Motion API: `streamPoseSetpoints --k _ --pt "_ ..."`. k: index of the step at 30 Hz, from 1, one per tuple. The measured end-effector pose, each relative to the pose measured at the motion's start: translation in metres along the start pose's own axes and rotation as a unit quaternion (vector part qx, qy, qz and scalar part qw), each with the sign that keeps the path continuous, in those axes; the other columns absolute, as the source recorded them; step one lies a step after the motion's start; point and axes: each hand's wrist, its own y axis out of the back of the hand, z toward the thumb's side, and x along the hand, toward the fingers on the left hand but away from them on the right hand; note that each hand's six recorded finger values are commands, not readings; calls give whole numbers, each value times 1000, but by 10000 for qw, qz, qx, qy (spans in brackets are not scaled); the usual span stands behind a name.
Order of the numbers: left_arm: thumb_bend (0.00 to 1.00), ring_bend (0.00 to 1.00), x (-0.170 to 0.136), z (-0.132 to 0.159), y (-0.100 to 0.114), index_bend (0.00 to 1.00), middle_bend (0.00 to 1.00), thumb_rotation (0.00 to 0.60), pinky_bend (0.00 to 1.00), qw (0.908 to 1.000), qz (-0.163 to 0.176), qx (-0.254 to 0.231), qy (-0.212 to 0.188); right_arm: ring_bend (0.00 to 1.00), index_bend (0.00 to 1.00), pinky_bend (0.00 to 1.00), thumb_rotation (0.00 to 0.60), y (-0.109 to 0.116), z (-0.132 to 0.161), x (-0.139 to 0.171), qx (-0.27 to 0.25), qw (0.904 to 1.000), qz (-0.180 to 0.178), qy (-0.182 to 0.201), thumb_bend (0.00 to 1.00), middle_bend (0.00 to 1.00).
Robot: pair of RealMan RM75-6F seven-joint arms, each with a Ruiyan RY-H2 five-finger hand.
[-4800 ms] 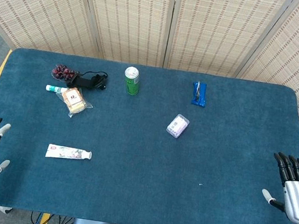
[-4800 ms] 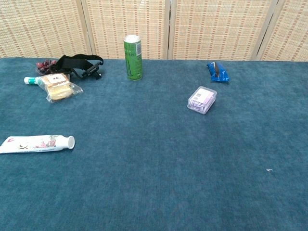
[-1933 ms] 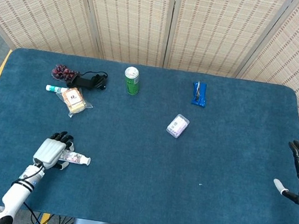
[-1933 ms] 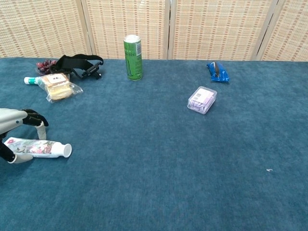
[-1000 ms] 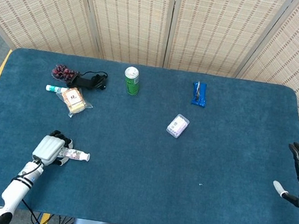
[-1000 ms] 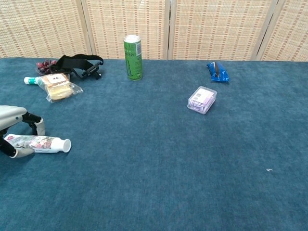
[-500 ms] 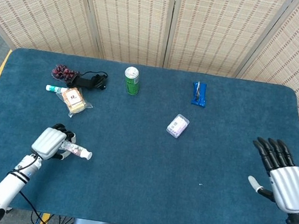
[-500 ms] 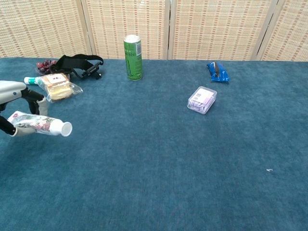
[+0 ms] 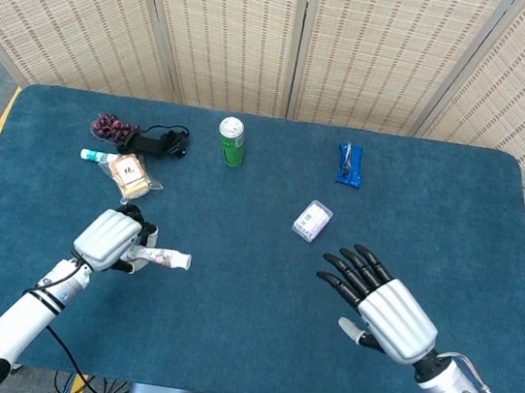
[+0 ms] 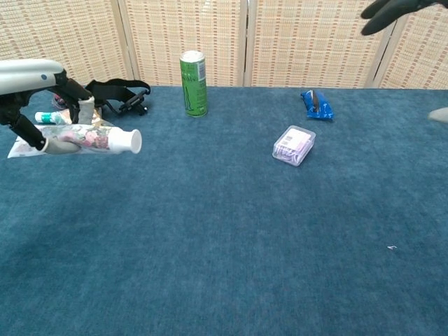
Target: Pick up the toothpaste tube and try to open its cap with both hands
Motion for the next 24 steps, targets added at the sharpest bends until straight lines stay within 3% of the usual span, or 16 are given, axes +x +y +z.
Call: streamPoseSetpoints --k 24 --pt "368 390 17 68 27 560 623 600 215 9974 -332 -578 -269 0 202 0 600 -34 58 -78 -26 9977 544 413 214 65"
